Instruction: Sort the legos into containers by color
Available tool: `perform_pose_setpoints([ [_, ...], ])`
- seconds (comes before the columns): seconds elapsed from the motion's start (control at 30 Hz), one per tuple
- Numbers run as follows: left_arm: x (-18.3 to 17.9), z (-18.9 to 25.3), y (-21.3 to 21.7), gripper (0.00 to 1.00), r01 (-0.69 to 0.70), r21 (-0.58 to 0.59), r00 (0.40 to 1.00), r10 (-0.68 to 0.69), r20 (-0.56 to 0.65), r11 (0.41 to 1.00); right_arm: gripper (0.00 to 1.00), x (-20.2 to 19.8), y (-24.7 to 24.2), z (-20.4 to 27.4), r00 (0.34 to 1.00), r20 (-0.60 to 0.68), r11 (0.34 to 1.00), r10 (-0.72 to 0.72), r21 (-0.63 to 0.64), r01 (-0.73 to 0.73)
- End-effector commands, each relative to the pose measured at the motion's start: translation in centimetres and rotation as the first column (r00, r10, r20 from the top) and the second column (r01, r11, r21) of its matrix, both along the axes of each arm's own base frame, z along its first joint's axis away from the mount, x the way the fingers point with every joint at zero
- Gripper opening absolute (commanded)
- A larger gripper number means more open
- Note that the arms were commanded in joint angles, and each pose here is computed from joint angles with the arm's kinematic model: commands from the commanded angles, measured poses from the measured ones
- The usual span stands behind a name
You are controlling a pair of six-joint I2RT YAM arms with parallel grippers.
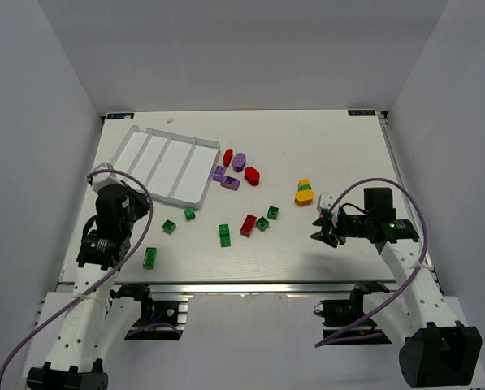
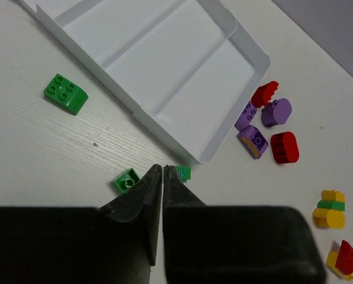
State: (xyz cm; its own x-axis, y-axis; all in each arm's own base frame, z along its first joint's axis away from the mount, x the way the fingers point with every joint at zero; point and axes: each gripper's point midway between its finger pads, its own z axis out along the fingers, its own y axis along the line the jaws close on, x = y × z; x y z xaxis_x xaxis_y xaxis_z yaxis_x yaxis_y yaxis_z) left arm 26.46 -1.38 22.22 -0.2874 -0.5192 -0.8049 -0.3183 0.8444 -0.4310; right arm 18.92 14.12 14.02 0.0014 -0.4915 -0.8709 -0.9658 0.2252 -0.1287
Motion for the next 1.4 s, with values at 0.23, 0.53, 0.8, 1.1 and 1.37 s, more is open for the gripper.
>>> perform_pose_setpoints([
  [0.23,-0.1,-4.6,1.8,0.68,-0.179,-0.008,0.958,0.172,-0.228,0.984,0.71,1.4,0.6,0.1,0.996,-0.066,0.998,-0.062,0.029,0.064],
  [0.53,1.3,-8.2,3.5,0.80,-0.392,-0.182,0.873,0.302,-0.382,0.902,0.68,3.4,1.0,0.8,0.997,-0.049,0.996,-0.066,0.051,0.069],
  [0.8,1.5,-10.8,5.0,0.79,-0.491,-0.301,0.821,0.320,-0.472,0.818,0.45,4.2,1.5,0.9,0.995,-0.080,0.996,-0.056,0.071,0.061],
  [1.1,1.5,-12.8,6.3,0.83,-0.531,-0.334,0.787,0.308,-0.534,0.779,0.52,5.2,1.5,0.8,0.994,-0.079,0.993,-0.077,0.080,0.084],
  [1.37,1.5,-15.1,7.6,0.85,-0.582,-0.297,0.726,0.320,-0.609,0.757,0.53,6.2,1.6,1.0,0.992,-0.061,0.989,-0.106,0.099,0.112],
])
